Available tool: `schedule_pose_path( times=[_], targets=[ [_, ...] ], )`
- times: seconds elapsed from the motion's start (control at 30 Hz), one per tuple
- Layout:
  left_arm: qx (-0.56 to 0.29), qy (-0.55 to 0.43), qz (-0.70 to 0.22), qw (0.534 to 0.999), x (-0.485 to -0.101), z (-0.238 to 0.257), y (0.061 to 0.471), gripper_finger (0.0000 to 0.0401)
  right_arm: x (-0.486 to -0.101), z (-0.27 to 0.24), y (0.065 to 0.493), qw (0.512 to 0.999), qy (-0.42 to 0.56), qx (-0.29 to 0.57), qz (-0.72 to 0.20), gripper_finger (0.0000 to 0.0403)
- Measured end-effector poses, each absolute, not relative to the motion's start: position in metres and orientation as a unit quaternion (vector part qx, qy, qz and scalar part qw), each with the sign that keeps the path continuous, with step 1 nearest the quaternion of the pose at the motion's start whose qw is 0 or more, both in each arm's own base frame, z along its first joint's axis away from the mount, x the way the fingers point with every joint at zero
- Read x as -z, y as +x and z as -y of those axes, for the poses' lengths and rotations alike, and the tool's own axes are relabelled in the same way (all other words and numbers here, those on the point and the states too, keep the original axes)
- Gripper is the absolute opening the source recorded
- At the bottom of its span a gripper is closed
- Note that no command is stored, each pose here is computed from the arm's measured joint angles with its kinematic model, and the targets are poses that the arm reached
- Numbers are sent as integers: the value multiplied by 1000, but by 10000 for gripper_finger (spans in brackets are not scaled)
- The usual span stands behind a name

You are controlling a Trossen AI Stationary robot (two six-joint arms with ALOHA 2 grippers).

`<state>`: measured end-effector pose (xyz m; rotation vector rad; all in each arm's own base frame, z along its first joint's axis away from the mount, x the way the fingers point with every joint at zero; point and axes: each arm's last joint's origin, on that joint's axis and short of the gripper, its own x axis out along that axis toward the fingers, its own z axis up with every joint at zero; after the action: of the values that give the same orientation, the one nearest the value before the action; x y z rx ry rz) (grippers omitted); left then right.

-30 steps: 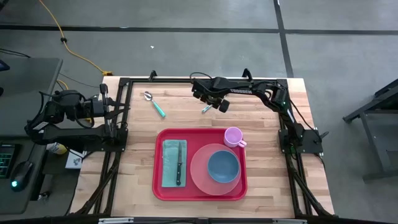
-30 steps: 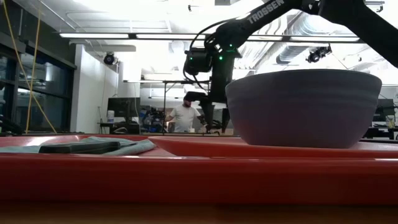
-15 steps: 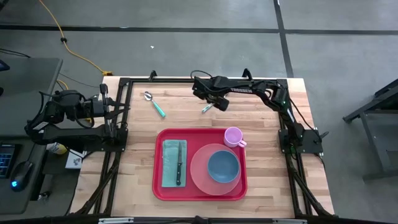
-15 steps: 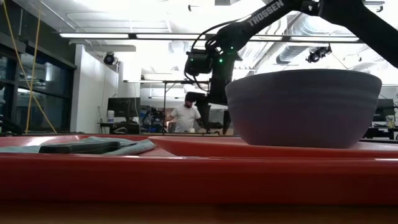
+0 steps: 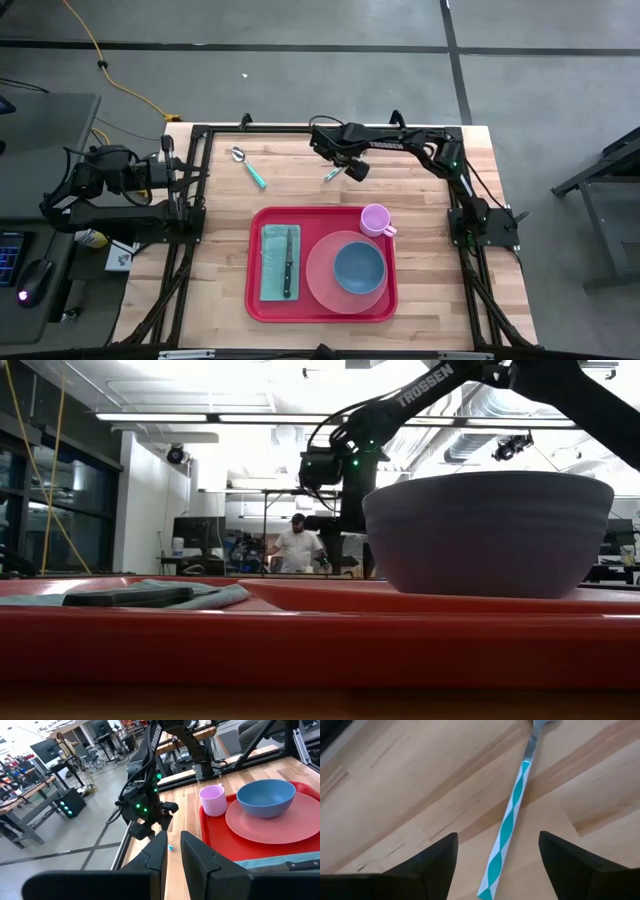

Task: Set up tray
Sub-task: Put the blue fork on the blue napkin to the left of the black knife

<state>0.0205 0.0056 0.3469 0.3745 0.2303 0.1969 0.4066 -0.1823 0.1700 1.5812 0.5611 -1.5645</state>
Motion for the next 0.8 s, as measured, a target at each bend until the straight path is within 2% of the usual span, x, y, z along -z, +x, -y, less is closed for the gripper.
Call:
schedule_pose_path(
  times=[0.8],
  targets=[
    [-96, 176, -126, 972, -344, -6, 20, 85, -152, 201, 400, 371, 640, 634, -225, 257]
  ],
)
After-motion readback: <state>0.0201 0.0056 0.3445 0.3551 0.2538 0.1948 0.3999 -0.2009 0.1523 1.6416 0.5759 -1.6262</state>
